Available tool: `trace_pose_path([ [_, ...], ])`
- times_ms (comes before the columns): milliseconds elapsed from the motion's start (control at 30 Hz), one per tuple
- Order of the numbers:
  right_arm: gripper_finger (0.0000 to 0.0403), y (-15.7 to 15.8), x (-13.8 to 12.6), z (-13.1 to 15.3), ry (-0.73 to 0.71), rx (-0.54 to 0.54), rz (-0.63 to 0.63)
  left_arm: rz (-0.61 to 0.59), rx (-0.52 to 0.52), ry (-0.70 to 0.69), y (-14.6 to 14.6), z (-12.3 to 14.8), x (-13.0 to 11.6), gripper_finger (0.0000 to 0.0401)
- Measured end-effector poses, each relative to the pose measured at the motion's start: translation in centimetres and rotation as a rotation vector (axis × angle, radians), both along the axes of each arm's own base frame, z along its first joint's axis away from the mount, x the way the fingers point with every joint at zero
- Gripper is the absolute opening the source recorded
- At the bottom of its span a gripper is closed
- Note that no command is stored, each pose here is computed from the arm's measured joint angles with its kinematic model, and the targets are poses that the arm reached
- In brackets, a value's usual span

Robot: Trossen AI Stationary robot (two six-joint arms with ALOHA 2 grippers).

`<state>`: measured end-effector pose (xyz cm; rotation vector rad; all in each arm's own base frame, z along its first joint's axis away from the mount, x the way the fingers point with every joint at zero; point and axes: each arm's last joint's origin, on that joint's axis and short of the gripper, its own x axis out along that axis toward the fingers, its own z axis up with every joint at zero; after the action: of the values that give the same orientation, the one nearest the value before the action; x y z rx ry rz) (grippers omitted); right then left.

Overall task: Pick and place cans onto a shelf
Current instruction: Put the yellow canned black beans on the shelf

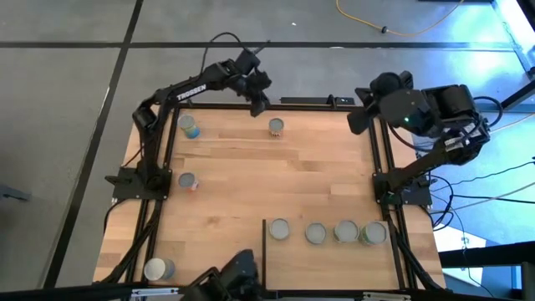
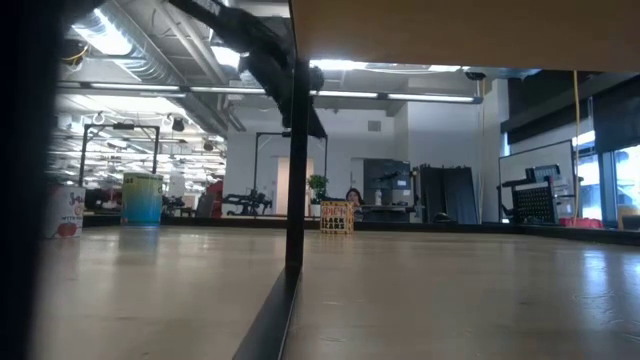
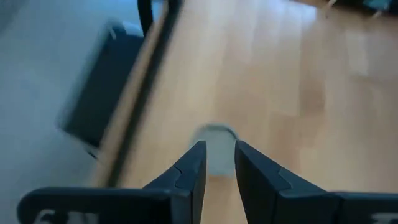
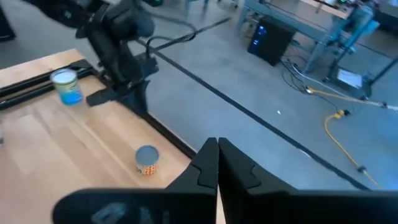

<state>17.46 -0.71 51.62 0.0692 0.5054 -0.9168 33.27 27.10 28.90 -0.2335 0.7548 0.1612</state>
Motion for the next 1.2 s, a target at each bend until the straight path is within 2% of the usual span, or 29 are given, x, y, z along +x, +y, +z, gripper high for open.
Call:
trace_pose_path([
  [67,0.0004,-0.4,0.2,-0.1,-0.001,0.005,-0.025,0.027,-0.098,0.011,0.1,-1.0,0.3,0.0078],
  [133,0.0004,-0.7,0.3,-0.1,0.002,0.006,-0.042,0.02,-0.141,0.029,0.1,-2.2,0.8,0.0078],
  [400,0.0004,-1.3,0.3,-0.2,0.004,0.011,-0.072,0.017,-0.221,0.12,0.2,-5.6,1.7,0.0078],
  [600,0.0005,-1.5,0.2,-0.2,0.003,0.012,-0.085,0.054,-0.283,0.232,0.1,-6.2,0.5,0.0078],
  [733,0.0005,-1.5,0.2,-0.2,0.0,0.014,-0.087,0.002,-0.214,0.261,0.9,-5.6,-1.0,0.0078],
  [867,0.0005,-1.5,0.5,-0.2,0.004,0.014,-0.088,-0.004,-0.126,0.277,2.7,-6.3,-2.0,0.0078],
  [1067,0.0005,-1.8,1.1,-0.5,-0.001,0.028,-0.111,0.145,-0.154,0.204,4.9,-6.1,-3.0,0.0078],
  [1133,0.0005,-1.8,1.3,-0.6,0.005,0.03,-0.111,0.121,-0.204,0.128,5.4,-5.9,-3.4,0.0078],
  [1200,0.0005,-2.0,1.6,-0.7,0.011,0.032,-0.117,0.033,-0.221,0.051,5.7,-5.7,-3.6,0.0078],
])
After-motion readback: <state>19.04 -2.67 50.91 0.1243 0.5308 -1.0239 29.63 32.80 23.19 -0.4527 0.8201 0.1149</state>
